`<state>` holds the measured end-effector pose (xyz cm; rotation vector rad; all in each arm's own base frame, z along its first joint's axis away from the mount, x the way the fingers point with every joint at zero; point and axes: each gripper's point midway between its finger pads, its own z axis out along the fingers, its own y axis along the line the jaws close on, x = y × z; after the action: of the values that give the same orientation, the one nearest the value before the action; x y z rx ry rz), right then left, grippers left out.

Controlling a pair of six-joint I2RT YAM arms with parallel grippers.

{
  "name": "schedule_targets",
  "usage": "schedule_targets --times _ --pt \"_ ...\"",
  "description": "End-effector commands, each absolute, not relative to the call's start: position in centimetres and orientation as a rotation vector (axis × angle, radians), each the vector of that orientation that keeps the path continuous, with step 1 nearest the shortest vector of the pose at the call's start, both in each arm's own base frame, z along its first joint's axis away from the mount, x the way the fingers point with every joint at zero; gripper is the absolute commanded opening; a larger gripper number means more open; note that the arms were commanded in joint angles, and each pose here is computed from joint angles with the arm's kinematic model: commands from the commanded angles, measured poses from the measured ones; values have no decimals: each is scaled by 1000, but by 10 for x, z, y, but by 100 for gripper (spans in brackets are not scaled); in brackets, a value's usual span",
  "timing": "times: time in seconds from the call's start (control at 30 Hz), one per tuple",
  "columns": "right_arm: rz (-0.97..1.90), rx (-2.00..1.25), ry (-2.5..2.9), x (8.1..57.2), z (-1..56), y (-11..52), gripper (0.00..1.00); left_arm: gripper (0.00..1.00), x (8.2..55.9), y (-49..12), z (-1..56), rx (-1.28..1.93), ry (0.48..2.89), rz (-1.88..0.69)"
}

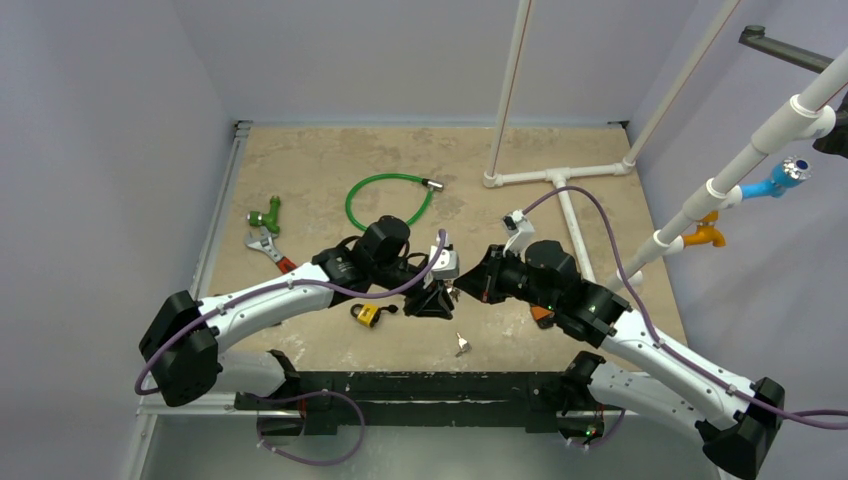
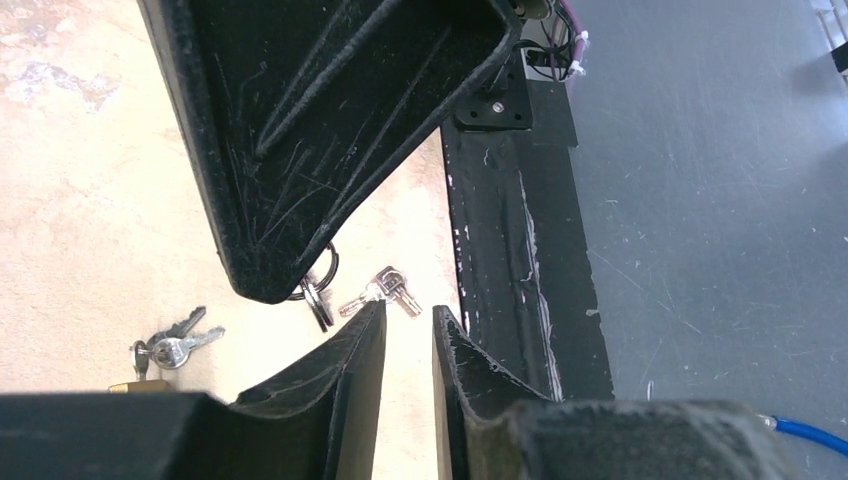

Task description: Unlock with the key

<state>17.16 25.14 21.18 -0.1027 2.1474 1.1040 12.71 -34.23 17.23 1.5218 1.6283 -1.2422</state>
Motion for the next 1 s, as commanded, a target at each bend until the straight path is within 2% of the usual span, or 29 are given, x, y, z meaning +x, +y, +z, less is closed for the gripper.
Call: schedule_targets --times 0.0,0.33,0.53,0.73,0.83,0.9,0.97 --pt "1184 -119 2046 172 244 257 0 26 135 -345 180 1510 1574 -1203" --pt "1222 -146 2032 167 248 259 0 36 160 -332 159 1479 1668 -997" --pt "1251 -153 2028 163 248 261 0 43 156 -339 170 1454 1638 -1059" --pt "1279 -155 2026 161 248 264 0 45 151 -346 192 1415 1602 -1148" --pt "1279 -151 2031 161 245 264 0 43 153 -348 200 1409 1581 -1159" --pt "1268 -152 2047 161 239 264 0 31 153 -348 204 1401 1576 -1181" --pt "1265 -155 2066 161 232 264 0 26 152 -347 208 1394 1579 -1207"
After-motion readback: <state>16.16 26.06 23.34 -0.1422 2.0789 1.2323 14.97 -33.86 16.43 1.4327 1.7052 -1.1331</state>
